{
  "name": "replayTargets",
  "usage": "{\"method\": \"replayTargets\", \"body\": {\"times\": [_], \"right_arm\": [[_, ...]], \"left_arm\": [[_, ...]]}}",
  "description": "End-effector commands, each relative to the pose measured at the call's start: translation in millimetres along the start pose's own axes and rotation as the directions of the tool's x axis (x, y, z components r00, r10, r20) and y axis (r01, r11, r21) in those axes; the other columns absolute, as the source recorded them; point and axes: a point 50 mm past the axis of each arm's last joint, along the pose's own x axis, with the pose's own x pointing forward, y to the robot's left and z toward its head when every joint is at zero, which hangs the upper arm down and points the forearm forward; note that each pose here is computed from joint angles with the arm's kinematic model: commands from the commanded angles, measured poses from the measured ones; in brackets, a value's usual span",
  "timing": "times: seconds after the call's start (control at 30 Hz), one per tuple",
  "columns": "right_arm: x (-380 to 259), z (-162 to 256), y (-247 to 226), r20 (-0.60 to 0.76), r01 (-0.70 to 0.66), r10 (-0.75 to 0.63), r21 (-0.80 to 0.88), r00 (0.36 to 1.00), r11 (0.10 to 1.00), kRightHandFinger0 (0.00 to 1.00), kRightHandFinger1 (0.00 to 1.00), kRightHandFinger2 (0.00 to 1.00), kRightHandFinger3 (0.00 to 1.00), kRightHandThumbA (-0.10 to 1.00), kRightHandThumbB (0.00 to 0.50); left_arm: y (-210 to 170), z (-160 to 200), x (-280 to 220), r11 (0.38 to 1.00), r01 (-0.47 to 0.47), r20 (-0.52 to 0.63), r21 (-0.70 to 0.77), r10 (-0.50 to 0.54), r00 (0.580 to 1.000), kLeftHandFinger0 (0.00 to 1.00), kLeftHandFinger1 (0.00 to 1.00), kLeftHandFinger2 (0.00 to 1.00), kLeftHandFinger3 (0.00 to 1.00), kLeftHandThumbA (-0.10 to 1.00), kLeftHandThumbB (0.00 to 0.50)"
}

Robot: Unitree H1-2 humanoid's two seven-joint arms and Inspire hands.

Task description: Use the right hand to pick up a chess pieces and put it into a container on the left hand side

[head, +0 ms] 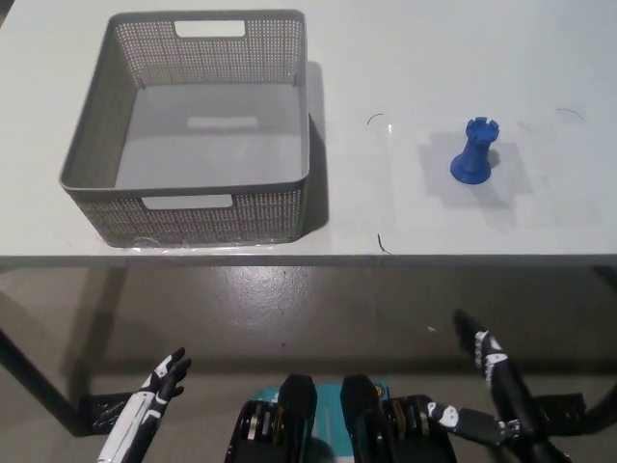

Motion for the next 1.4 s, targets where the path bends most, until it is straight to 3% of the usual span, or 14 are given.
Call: {"method": "replayTargets", "body": {"times": [0.0, 0.03, 0.2, 0.3, 0.4, 0.5, 0.67, 0.83, 0.93, 0.97, 1.07, 1.3, 1.37], "right_arm": [[9, 45, -9, 0.250, 0.082, -0.067, -0.047, 0.966, 0.996, 1.00, 1.00, 1.00, 1.00, 1.00, 0.205], [11, 55, -12, 0.283, 0.092, -0.073, -0.057, 0.956, 0.994, 1.00, 1.00, 1.00, 1.00, 1.00, 0.205], [33, 99, -23, 0.421, 0.169, -0.130, -0.057, 0.898, 0.984, 1.00, 1.00, 1.00, 1.00, 1.00, 0.231], [47, 121, -30, 0.456, 0.196, -0.152, -0.050, 0.877, 0.979, 1.00, 1.00, 1.00, 1.00, 1.00, 0.250], [63, 137, -39, 0.485, 0.212, -0.170, -0.033, 0.858, 0.977, 1.00, 1.00, 1.00, 1.00, 1.00, 0.262], [80, 152, -47, 0.483, 0.236, -0.195, -0.025, 0.854, 0.971, 1.00, 1.00, 1.00, 1.00, 1.00, 0.243], [127, 162, -72, 0.460, 0.266, -0.227, -0.021, 0.858, 0.964, 1.00, 1.00, 1.00, 1.00, 1.00, 0.234], [177, 169, -95, 0.392, 0.281, -0.249, -0.025, 0.886, 0.959, 1.00, 1.00, 1.00, 1.00, 1.00, 0.314], [196, 172, -103, 0.355, 0.291, -0.255, -0.050, 0.899, 0.956, 1.00, 1.00, 1.00, 1.00, 1.00, 0.333], [209, 173, -107, 0.328, 0.299, -0.265, -0.058, 0.907, 0.953, 1.00, 1.00, 1.00, 1.00, 1.00, 0.377], [233, 173, -115, 0.266, 0.310, -0.278, -0.085, 0.923, 0.947, 1.00, 1.00, 1.00, 1.00, 1.00, 0.415], [279, 162, -123, 0.155, 0.301, -0.291, -0.043, 0.944, 0.953, 1.00, 1.00, 1.00, 1.00, 1.00, 0.395], [290, 159, -123, 0.122, 0.305, -0.296, -0.067, 0.947, 0.950, 1.00, 1.00, 1.00, 1.00, 1.00, 0.429]], "left_arm": [[0, 12, 0, 0.999, 0.041, 0.049, 0.020, -0.042, 0.998, 1.00, 1.00, 1.00, 1.00, 1.00, 0.438], [0, 12, 0, 0.999, 0.046, 0.043, 0.018, -0.047, 0.998, 1.00, 1.00, 1.00, 1.00, 1.00, 0.455], [-1, 9, -1, 0.999, 0.048, 0.031, 0.008, -0.049, 0.998, 1.00, 1.00, 1.00, 1.00, 1.00, 0.446], [-1, 7, -2, 0.999, 0.048, 0.033, 0.009, -0.048, 0.998, 1.00, 1.00, 1.00, 1.00, 1.00, 0.422], [-1, 6, -2, 0.999, 0.043, 0.032, -0.003, -0.043, 0.999, 1.00, 1.00, 1.00, 1.00, 1.00, 0.436], [0, 7, -3, 0.999, 0.041, 0.031, -0.006, -0.041, 0.999, 1.00, 1.00, 1.00, 1.00, 1.00, 0.426], [-2, 4, -4, 0.999, 0.044, 0.031, -0.016, -0.044, 0.999, 1.00, 1.00, 1.00, 1.00, 1.00, 0.410], [-1, 3, -6, 0.999, 0.046, 0.033, -0.010, -0.045, 0.998, 1.00, 1.00, 1.00, 1.00, 1.00, 0.404], [-1, 4, -5, 0.999, 0.044, 0.035, -0.008, -0.044, 0.998, 1.00, 1.00, 1.00, 1.00, 1.00, 0.405], [0, 3, -5, 0.999, 0.045, 0.038, -0.009, -0.044, 0.998, 1.00, 1.00, 1.00, 1.00, 1.00, 0.391], [0, 3, -5, 0.999, 0.041, 0.038, -0.009, -0.040, 0.998, 1.00, 1.00, 1.00, 1.00, 1.00, 0.397], [-2, 5, -4, 0.999, 0.045, 0.039, -0.020, -0.044, 0.998, 1.00, 1.00, 1.00, 1.00, 1.00, 0.374], [0, 6, -3, 0.999, 0.047, 0.041, -0.012, -0.047, 0.998, 1.00, 1.00, 1.00, 1.00, 1.00, 0.375]]}}
